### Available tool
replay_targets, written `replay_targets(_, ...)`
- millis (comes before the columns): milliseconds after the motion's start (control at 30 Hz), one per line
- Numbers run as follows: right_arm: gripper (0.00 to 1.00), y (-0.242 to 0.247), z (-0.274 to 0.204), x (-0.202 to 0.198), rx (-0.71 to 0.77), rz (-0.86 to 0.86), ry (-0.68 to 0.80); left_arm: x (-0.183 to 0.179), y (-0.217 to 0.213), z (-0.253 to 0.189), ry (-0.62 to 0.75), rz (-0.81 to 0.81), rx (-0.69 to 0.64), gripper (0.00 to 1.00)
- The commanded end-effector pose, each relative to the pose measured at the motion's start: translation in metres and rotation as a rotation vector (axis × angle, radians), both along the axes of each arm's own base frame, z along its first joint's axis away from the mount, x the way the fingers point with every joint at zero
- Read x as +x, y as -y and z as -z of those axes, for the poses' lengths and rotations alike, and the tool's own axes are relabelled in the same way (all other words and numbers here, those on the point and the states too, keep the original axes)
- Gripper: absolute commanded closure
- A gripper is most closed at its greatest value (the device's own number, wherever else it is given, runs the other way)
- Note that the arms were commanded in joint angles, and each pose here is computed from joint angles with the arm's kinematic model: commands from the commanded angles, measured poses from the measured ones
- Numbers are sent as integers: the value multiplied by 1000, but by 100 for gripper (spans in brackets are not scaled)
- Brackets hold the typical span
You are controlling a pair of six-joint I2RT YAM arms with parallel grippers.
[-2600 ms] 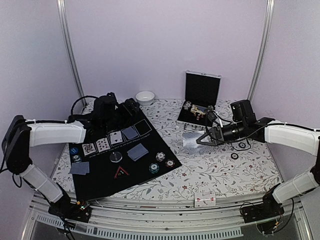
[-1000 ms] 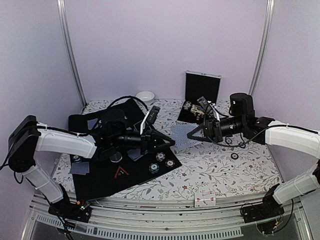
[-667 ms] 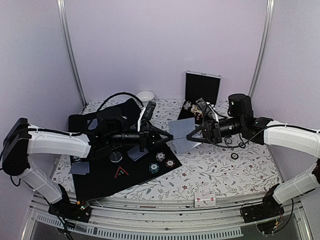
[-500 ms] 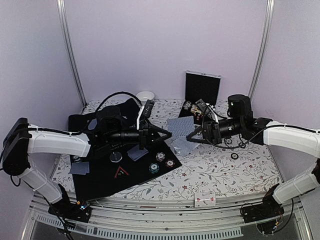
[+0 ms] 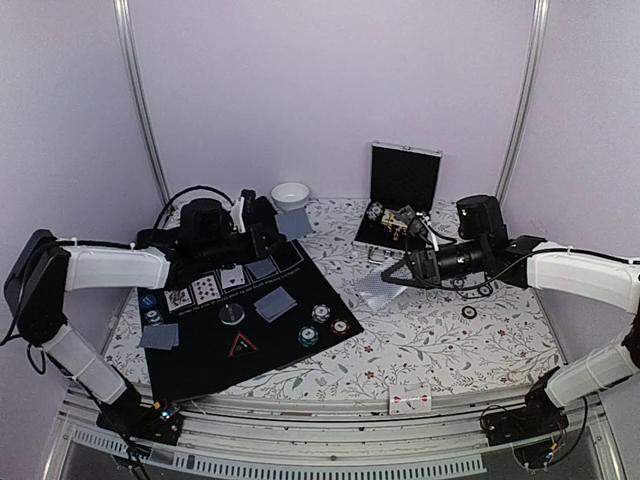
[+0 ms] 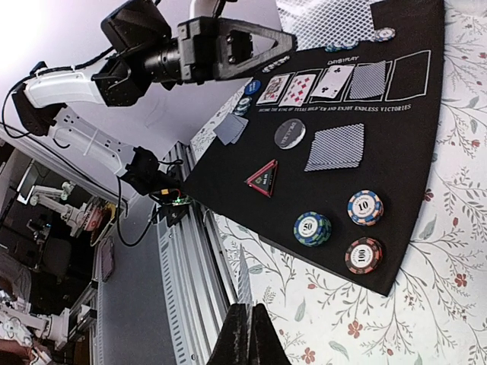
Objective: Distribute texas hold em gaming equipment
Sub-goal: Pick up the poker card from the face-down deck piles, then distribute the poker card in the community card area.
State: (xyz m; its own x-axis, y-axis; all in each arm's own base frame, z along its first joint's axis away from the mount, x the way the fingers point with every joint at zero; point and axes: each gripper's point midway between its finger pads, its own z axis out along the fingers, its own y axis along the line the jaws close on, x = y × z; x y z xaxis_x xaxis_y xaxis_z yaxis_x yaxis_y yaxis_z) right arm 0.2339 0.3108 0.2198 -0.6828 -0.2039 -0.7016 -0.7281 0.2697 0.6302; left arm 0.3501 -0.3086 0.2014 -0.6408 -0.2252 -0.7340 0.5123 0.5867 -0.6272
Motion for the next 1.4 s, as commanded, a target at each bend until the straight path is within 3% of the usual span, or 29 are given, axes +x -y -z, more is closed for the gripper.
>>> replay_targets(0, 98, 5, 13, 2, -50, 25, -16, 38, -32, 44, -103, -118, 147, 100)
replay_targets(233, 98, 9, 10, -4, -56, 18, 9, 75, -37, 43, 53, 132, 699, 100)
replay_targets(567, 98, 8, 1, -9, -33, -17, 30, 94, -73, 87, -135, 370, 1067, 100)
replay_targets(967, 98, 10, -2, -14, -23, -23, 30, 89, -74, 110, -154, 578, 1031, 100)
replay_targets(1233, 98, 8, 0, -14, -21, -37, 15, 62, -46, 102, -139, 750, 834, 100)
replay_targets(1367, 98, 7, -1, -13, -19, -41, 14, 66, -56, 122, -176, 742, 901, 100)
